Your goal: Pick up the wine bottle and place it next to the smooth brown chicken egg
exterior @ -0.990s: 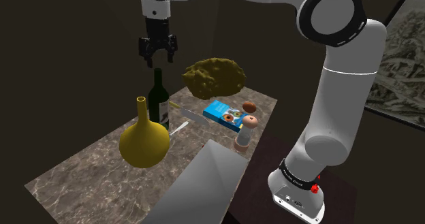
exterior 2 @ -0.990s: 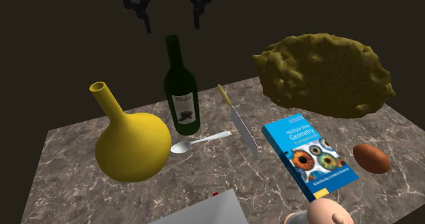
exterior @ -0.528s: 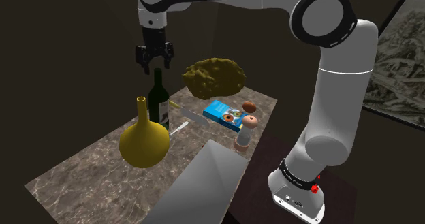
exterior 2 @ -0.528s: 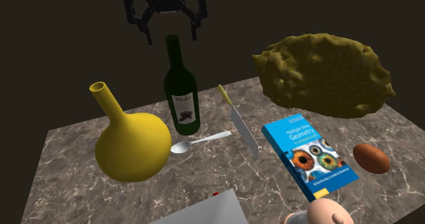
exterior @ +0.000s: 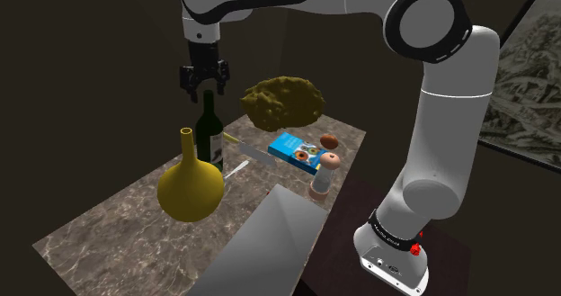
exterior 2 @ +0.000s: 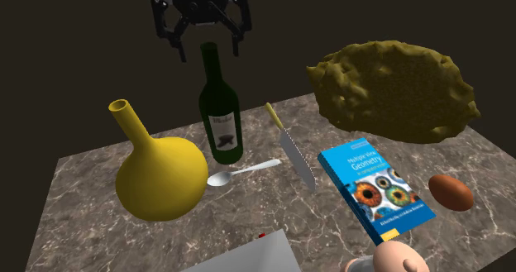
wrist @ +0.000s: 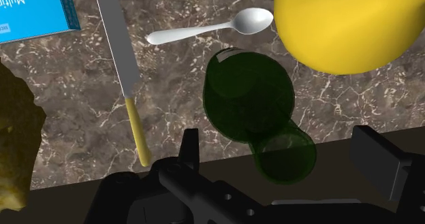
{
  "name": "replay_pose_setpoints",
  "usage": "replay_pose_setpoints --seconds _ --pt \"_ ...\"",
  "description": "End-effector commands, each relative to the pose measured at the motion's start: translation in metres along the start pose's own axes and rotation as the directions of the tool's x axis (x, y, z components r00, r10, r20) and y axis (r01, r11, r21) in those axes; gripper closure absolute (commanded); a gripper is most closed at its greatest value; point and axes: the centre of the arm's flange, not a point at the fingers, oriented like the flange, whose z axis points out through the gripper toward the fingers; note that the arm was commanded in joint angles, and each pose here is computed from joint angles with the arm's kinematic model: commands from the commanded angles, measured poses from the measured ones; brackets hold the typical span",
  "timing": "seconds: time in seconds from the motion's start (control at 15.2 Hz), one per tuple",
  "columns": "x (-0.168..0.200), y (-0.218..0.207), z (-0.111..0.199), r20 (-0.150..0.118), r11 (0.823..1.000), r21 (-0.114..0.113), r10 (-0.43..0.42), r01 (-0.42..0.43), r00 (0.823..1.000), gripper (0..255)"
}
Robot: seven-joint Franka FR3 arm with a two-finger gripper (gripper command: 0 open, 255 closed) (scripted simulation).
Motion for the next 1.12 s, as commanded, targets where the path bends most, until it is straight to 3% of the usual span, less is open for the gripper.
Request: replay_pose_setpoints --seconds 0.0,0.07,0.66,1.06 --pt "0.0 0.0 0.0 0.0 1.0 0.0 0.0 0.0 1.0 0" --pt "0.0 0.0 0.0 0.0 1.0 0.0 0.0 0.0 1.0 255" --pt "0.0 0.0 0.0 0.0 1.0 0.0 0.0 0.0 1.0 255" --pt "-0.003 0.0 -0.031 0.0 1.0 0.0 0.0 0.0 1.0 255"
